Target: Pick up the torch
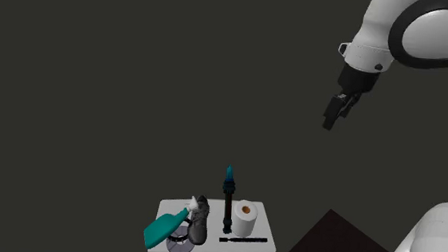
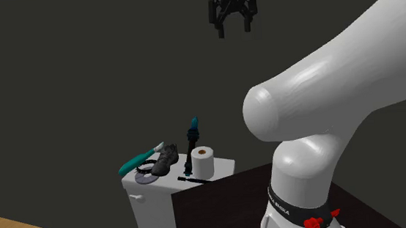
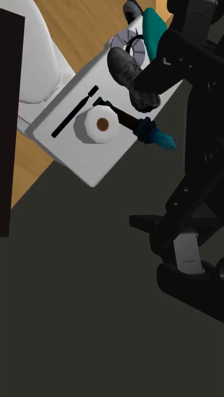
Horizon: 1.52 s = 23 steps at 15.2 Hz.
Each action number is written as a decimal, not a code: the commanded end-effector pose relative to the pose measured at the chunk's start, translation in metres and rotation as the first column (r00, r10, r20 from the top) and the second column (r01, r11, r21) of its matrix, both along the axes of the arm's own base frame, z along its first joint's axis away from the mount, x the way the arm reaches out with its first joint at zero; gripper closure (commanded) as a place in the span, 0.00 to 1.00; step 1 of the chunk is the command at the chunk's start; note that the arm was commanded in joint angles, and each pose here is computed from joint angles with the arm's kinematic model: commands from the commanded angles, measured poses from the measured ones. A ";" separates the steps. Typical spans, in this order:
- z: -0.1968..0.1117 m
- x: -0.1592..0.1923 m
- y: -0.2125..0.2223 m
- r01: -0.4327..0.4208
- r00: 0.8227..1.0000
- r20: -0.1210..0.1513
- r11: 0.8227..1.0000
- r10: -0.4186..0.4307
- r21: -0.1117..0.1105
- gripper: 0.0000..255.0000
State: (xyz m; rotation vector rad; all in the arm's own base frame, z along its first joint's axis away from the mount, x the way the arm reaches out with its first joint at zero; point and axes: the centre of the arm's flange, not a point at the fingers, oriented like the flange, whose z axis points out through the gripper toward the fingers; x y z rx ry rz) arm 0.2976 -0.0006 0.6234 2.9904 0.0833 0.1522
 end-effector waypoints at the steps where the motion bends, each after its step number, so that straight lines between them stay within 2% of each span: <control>1: 0.000 0.000 0.000 0.000 1.000 0.000 1.000 0.000 0.000 0.00; 12: -0.134 0.036 0.045 0.044 0.991 0.131 0.998 -0.039 -0.039 0.00; 23: -0.263 0.091 0.082 0.093 0.963 0.260 0.993 -0.071 -0.072 0.00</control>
